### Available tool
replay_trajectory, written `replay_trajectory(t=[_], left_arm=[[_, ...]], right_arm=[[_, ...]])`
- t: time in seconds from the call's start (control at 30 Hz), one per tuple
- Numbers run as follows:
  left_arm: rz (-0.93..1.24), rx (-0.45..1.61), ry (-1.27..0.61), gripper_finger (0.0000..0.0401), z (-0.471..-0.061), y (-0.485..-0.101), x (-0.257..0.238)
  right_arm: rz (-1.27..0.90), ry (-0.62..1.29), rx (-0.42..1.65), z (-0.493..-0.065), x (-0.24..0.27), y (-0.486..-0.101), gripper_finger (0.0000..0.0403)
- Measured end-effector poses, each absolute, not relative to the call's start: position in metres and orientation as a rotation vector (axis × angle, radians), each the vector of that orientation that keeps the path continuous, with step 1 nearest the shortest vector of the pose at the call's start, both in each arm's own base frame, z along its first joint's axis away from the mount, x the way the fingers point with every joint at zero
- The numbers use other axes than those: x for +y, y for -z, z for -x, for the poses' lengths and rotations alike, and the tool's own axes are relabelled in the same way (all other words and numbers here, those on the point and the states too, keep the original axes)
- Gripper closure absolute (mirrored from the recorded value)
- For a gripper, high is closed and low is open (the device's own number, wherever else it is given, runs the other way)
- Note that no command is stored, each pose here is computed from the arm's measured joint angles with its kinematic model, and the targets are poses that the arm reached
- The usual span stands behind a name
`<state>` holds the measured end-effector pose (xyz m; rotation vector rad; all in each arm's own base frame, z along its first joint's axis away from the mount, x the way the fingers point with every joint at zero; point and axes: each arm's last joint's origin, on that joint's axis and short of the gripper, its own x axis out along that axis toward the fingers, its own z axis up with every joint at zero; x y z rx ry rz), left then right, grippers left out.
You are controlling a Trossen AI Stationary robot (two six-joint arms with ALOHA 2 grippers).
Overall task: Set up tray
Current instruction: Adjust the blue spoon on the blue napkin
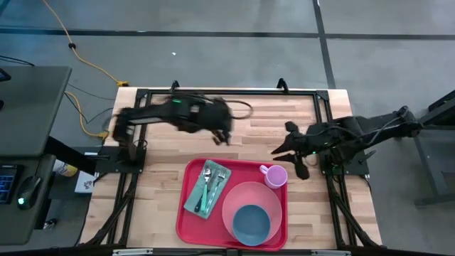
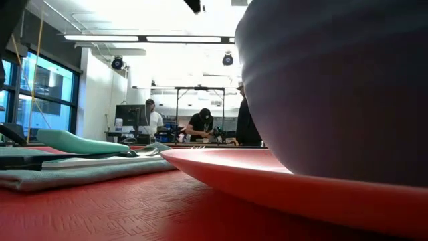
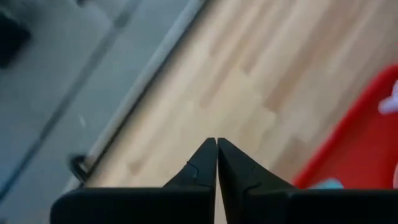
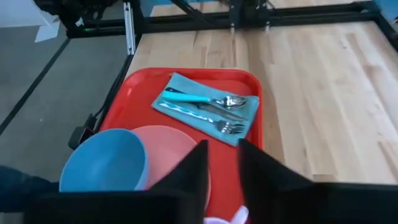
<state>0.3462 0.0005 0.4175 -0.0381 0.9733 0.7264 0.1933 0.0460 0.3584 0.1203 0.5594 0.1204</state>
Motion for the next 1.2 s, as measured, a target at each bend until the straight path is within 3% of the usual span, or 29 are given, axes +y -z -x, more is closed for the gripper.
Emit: replay_trajectory(t=[0.13,0.47,0.67,0.87,1.2], left_arm=[[-0.061,0.832,-0.77,0.0347,-0.3,-0.46,-0.004],[-0.165,0.678,-0.673,0.0345,-0.21,-0.515,-0.007],[-0.206,0.693,-0.544,0.0345,-0.191,-0.521,-0.006],[-0.312,0.773,-0.449,0.0345,-0.189,-0.511,-0.007],[-0.325,0.805,-0.456,0.0346,-0.164,-0.498,-0.004]], right_arm=[[-0.117,-0.134,0.575,-0.218,0.053,-0.348,0.0392],[-0.381,-0.25,0.538,-0.298,0.072,-0.309,0.0402],[-0.565,-0.343,0.542,-0.341,0.087,-0.279,0.0403],[-0.486,-0.318,0.561,-0.374,0.113,-0.295,0.0403],[-0.242,-0.133,0.92,-0.419,0.138,-0.313,0.0402]])
